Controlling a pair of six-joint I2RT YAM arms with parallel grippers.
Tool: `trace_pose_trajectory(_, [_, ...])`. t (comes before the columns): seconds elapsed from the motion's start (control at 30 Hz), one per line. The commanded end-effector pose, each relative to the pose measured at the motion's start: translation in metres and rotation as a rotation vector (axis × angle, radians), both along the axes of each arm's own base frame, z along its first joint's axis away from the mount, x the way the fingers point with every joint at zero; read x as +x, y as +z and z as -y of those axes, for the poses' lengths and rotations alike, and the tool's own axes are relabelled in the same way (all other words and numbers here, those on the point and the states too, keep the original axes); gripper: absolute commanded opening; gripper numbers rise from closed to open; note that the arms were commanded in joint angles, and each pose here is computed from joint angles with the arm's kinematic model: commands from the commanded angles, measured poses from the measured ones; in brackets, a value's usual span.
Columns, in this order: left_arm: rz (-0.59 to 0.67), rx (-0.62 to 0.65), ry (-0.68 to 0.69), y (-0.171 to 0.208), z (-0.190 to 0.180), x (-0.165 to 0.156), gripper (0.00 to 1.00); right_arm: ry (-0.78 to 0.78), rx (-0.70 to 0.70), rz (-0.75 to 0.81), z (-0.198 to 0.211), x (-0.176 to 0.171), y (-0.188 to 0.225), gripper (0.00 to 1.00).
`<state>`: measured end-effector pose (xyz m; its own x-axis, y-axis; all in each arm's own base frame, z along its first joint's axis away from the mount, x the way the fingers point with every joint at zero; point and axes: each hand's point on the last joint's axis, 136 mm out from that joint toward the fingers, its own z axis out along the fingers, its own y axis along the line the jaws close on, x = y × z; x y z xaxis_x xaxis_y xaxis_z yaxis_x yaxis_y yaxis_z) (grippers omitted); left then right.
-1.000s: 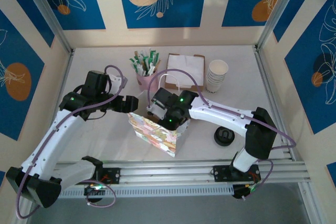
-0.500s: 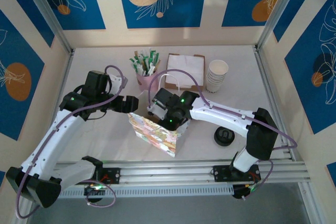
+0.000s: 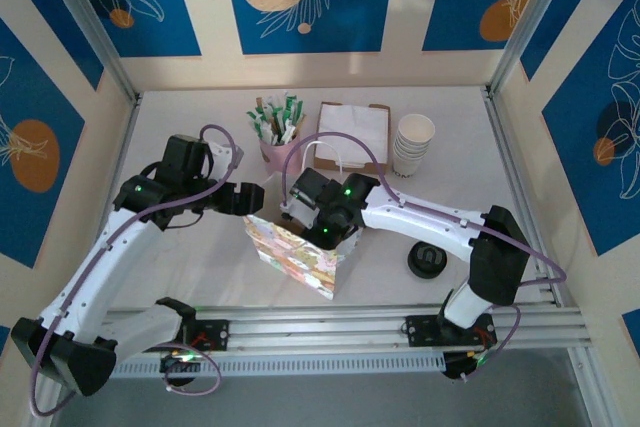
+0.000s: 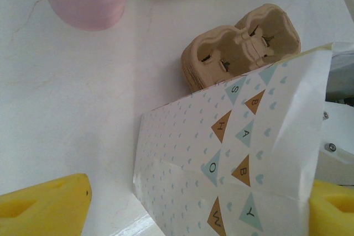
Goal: Pack the takeout coffee
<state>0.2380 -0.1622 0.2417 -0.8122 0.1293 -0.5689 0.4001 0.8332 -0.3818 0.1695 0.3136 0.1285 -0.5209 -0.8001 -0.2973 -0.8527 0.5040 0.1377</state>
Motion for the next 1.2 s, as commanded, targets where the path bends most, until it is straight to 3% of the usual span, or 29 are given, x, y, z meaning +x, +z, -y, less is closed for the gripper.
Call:
trace_pose_trajectory(0.0, [-0.011,0.017,0.004,-0.003,0.0,-0.004,0.84,-0.028,-0.239,-0.154,0.041,-0.031,-0.052,0.47])
trace_pose_trajectory(0.5, [-0.008,0.019,-0.001,-0.002,0.0,-0.005,0.85,-0.028,-0.237,-0.106,0.038,-0.024,-0.04,0.57])
trace_pose_trajectory(1.17, [-0.003,0.015,0.001,0.0,0.001,-0.005,0.85,-0.061,-0.151,0.015,0.033,-0.011,0.017,0.76])
